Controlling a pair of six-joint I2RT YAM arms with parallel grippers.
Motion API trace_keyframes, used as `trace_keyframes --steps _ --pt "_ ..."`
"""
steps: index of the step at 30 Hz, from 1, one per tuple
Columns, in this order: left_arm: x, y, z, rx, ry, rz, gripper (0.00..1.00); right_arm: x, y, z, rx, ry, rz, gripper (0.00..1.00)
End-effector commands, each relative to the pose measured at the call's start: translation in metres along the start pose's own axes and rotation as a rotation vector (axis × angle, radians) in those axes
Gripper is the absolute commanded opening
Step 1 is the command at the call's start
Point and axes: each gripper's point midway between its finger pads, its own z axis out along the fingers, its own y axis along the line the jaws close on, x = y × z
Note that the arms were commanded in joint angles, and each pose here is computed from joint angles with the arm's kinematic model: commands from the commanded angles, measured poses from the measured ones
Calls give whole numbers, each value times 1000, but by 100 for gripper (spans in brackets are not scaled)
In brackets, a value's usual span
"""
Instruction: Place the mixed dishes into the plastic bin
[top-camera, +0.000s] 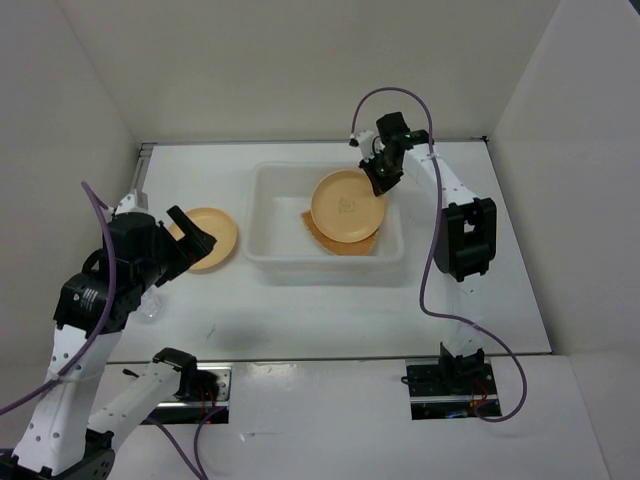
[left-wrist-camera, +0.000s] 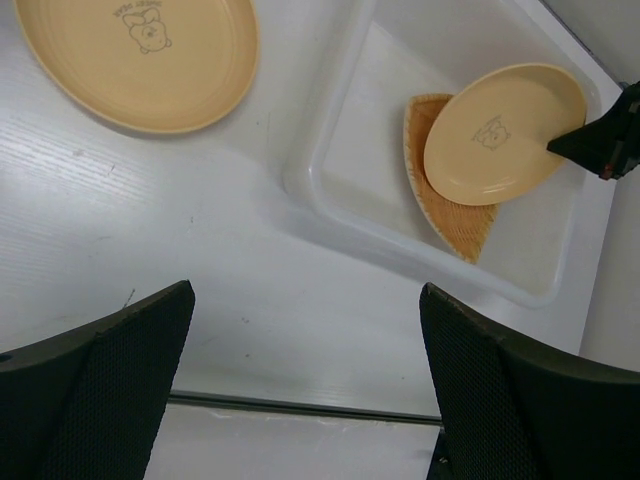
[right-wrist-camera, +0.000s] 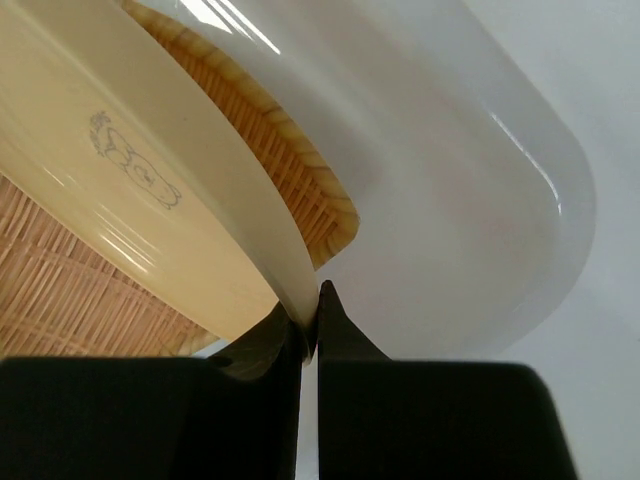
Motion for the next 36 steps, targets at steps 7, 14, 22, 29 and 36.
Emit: trace_keyframes --steps 7,14,22,29,36 --pt "13 22 10 -102 35 -17 100 -32 1 4 132 -21 -128 18" --pt "4 29 26 -158 2 49 100 -27 19 -23 187 -12 -179 55" --pt "-21 49 103 -309 26 141 100 -62 -2 -136 408 -213 -140 70" --pt "31 96 208 -346 420 -137 100 -23 -11 -196 590 -243 -110 78" --pt "12 88 231 -240 341 -310 100 45 -31 -222 717 -151 -72 78"
